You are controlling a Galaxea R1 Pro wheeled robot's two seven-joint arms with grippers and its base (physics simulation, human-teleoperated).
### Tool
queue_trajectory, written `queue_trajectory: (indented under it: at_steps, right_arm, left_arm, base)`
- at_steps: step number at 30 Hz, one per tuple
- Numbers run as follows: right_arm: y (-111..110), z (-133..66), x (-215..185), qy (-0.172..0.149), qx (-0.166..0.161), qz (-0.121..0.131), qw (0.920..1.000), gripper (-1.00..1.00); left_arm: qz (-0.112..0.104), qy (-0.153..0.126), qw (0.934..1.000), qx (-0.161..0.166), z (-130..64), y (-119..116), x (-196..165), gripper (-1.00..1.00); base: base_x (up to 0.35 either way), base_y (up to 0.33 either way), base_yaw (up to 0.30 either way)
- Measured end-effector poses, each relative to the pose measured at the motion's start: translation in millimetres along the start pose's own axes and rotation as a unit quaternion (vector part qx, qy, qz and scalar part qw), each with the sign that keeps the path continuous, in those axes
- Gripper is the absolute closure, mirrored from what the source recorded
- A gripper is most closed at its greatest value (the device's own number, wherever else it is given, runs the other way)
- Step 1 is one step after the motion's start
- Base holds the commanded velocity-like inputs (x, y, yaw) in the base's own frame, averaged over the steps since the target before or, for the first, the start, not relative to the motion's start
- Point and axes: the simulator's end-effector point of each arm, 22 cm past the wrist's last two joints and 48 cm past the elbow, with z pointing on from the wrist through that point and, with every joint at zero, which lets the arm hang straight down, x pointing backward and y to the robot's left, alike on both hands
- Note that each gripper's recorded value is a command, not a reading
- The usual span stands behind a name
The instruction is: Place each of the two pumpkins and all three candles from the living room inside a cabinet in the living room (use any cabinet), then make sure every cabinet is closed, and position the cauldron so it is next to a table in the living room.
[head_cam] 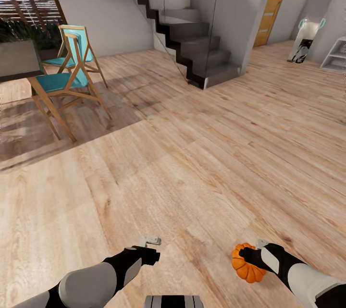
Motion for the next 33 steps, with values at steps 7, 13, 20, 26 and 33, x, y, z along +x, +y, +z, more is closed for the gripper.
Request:
queue_trajectory:
  at_steps: [7,13,20,26,33]
  right_arm:
    - [13.4,-14.1,-23.6,-0.028,-0.016,0.001,0.9995,1.00]
    - [24.0,-27.4,-49.2,-0.070,-0.015,-0.043,0.9965,1.00]
    - [127.4,-43.8,-51.7,-0.122,-0.085,-0.048,0.9878,1.00]
    - [129.8,-55.0,-59.3,-0.133,-0.079,-0.049,0.9867,1.00]
    - [154.0,-88.0,-102.0,-0.204,-0.108,-0.048,0.9719,1.00]
  left_arm:
    - [0.003,-0.027,0.9996,-0.005,-12.3,4.3,-35.4,-1.00]
    - [-0.023,-0.057,0.9980,-0.014,-26.2,14.2,-74.5,-1.00]
    - [-0.033,-0.073,0.9963,-0.030,-38.5,36.6,-86.3,-1.00]
    - [-0.035,-0.085,0.9952,-0.035,-49.1,42.9,-96.2,-1.00]
    - [-0.053,-0.100,0.9929,-0.037,-62.2,53.8,-107.2,-1.00]
  base:
    - [0.000,0.000,0.000]
    - [0.000,0.000,0.000]
    - [0.000,0.000,0.000]
    - [0.000,0.000,0.000]
    - [0.000,0.000,0.000]
